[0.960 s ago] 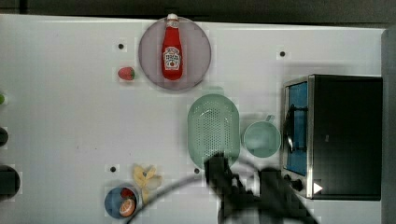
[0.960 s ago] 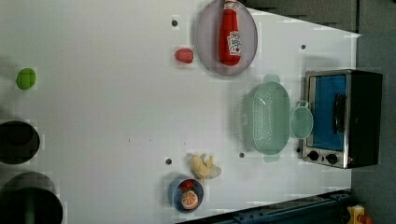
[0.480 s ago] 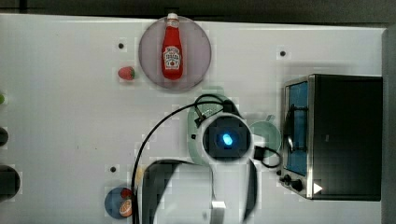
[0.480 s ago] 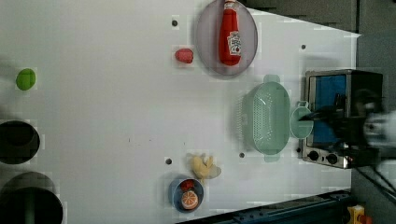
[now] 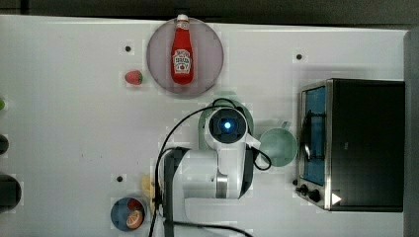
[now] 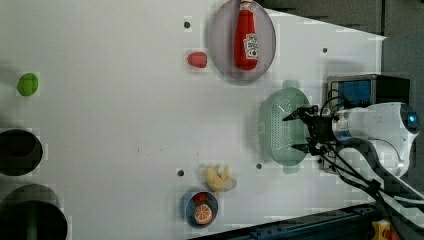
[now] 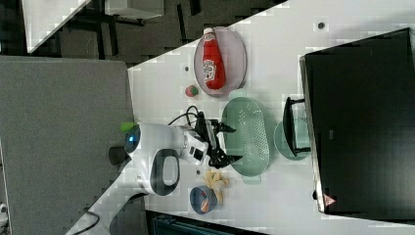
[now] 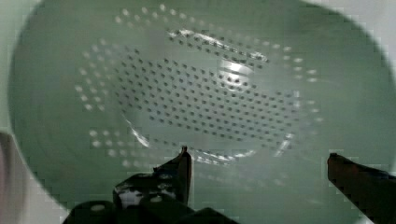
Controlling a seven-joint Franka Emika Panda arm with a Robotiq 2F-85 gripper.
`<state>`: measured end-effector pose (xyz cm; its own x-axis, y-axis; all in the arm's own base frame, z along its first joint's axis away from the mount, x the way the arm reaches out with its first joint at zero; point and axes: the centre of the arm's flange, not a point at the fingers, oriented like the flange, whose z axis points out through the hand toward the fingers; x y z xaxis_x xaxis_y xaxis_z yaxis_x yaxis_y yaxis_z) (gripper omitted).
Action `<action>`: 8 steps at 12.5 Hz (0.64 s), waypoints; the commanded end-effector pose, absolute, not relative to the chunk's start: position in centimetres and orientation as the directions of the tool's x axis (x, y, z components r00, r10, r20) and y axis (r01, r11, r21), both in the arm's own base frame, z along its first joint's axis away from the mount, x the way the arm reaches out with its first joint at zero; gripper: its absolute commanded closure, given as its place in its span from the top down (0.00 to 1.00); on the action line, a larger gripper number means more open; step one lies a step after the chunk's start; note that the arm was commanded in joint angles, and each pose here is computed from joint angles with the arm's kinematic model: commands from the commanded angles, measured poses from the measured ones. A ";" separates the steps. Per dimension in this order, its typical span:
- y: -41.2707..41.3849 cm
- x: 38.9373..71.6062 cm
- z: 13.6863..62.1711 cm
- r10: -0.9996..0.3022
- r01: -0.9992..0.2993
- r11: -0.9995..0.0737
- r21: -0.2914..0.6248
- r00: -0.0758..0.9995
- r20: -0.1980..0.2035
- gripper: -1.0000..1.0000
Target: Drag strainer right to left.
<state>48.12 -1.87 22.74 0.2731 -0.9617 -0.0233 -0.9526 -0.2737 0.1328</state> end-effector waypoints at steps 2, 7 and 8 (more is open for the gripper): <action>-0.5 50.3 20.9 -0.991 -0.992 -0.128 0.001 0.128 0.025 1.00; 1.5 49.4 16.2 -0.991 -0.991 -0.133 0.031 0.134 0.015 1.00; 1.9 49.3 15.7 -0.990 -0.990 -0.140 0.037 0.140 0.012 1.00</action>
<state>49.27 0.40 15.81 0.1637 -0.9864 0.0118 -0.9853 -0.1628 0.0520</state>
